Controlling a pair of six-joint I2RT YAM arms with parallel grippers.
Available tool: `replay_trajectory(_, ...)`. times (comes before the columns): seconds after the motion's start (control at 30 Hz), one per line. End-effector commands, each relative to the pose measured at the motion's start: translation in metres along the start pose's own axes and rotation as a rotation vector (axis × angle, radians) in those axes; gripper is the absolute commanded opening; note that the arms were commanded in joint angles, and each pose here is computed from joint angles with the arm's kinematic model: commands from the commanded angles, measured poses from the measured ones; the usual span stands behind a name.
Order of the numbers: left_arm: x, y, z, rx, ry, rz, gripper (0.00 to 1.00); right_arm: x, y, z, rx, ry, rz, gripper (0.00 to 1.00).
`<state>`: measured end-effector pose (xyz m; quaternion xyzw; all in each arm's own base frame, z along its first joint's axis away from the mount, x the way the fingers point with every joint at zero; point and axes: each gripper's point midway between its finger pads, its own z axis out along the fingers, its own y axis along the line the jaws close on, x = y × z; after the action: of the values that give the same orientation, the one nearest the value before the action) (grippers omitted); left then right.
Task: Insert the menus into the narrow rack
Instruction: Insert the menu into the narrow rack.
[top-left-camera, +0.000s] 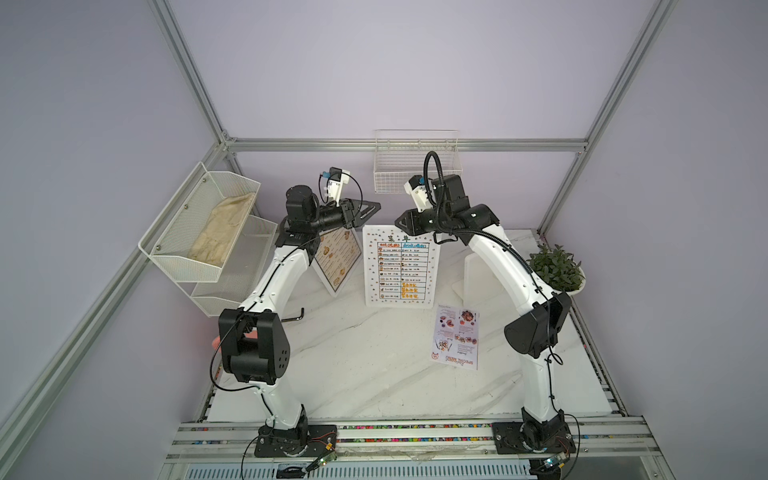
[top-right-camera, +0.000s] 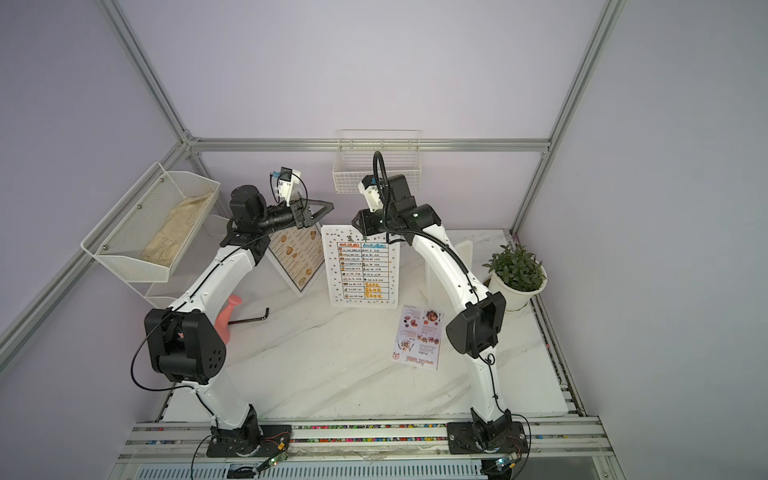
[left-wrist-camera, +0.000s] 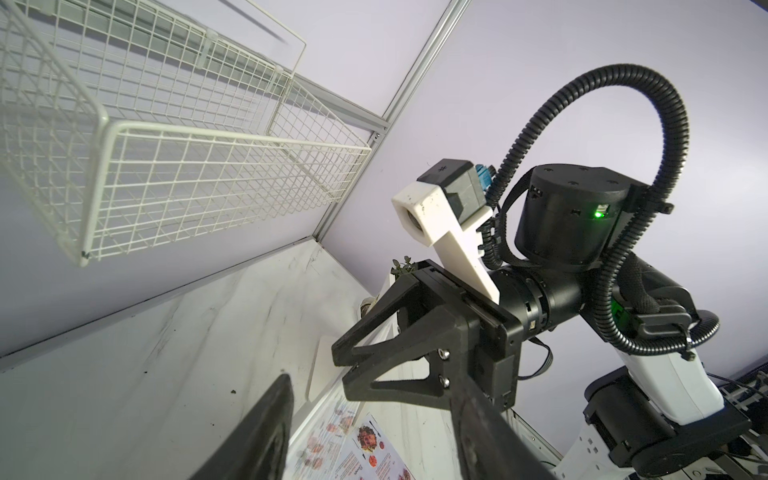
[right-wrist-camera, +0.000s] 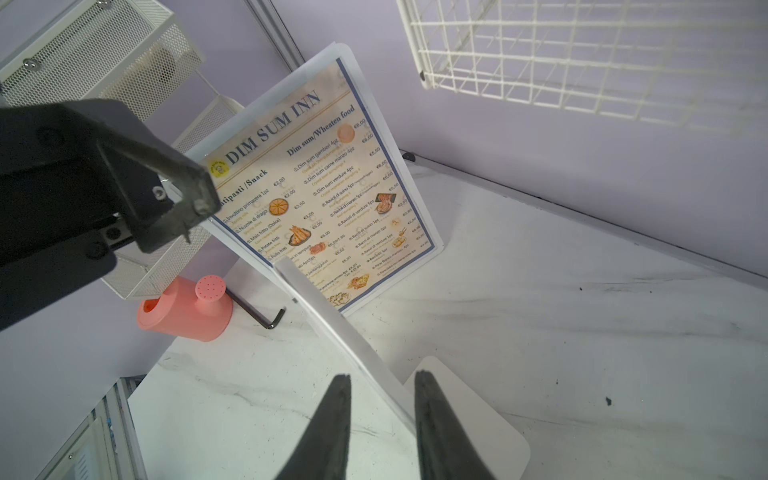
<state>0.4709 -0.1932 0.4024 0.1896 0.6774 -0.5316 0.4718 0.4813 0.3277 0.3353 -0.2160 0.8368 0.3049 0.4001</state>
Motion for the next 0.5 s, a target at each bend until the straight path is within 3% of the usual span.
replay_trajectory(0.0, -0.011, -0.014, -0.010, 0.002, -0.029, 0.072, 0.61, -0.003, 0.014, -0.015, -0.021, -0.003, -0.033, 0.30)
replay_trajectory(0.47, -0.003, -0.001, -0.017, -0.087, -0.010, 0.077, 0.72, 0.004, 0.015, -0.012, -0.028, 0.019, -0.031, 0.30)
